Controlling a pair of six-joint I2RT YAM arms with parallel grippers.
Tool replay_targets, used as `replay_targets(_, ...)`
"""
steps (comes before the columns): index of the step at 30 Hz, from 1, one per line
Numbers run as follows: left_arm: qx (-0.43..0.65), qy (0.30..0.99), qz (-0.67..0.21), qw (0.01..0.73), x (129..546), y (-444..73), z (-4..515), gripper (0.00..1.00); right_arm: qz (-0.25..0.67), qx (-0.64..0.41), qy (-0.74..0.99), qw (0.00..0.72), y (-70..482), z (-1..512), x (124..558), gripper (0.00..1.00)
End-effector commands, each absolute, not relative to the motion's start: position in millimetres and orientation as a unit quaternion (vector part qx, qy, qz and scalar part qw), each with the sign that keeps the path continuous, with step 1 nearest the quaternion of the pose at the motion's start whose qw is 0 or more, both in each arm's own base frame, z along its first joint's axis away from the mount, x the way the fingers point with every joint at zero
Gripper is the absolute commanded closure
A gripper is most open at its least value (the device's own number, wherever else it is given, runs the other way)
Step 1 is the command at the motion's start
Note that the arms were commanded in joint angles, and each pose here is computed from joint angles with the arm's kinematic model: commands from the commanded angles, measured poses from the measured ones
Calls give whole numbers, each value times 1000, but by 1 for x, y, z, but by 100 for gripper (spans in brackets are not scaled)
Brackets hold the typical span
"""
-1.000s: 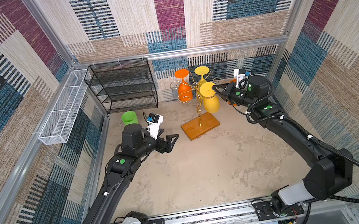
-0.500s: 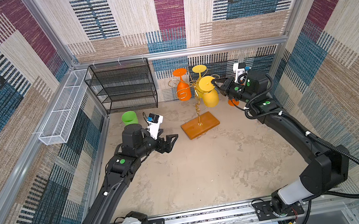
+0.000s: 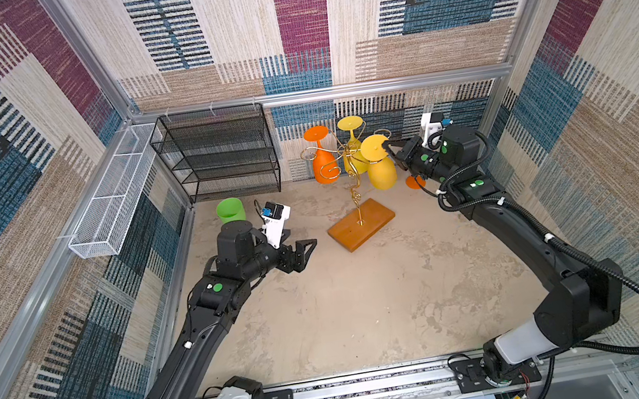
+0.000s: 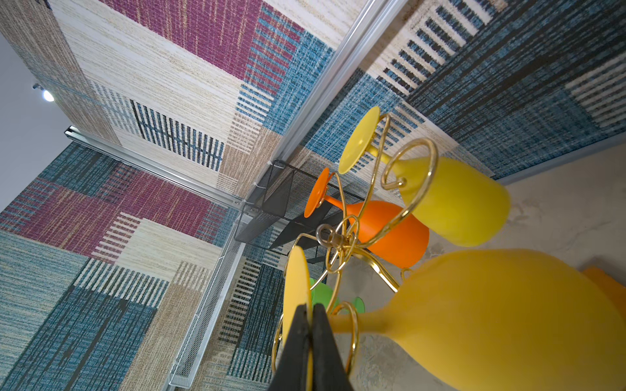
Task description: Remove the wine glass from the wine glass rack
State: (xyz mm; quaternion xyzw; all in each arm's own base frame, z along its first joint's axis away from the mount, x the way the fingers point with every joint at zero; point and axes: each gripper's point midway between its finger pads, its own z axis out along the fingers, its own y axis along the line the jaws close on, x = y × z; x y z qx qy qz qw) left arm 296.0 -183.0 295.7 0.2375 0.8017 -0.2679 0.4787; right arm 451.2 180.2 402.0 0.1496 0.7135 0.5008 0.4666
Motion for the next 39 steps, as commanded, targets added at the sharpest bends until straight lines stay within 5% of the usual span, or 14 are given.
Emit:
replay_targets(1, 247, 794, -265, 488, 296, -184, 302, 11, 503, 147, 703, 480, 177, 410, 450, 100)
replay_targets(39, 248, 793, -270, 486, 296, -185, 302, 11, 521, 118, 714, 452, 201, 402, 417, 100)
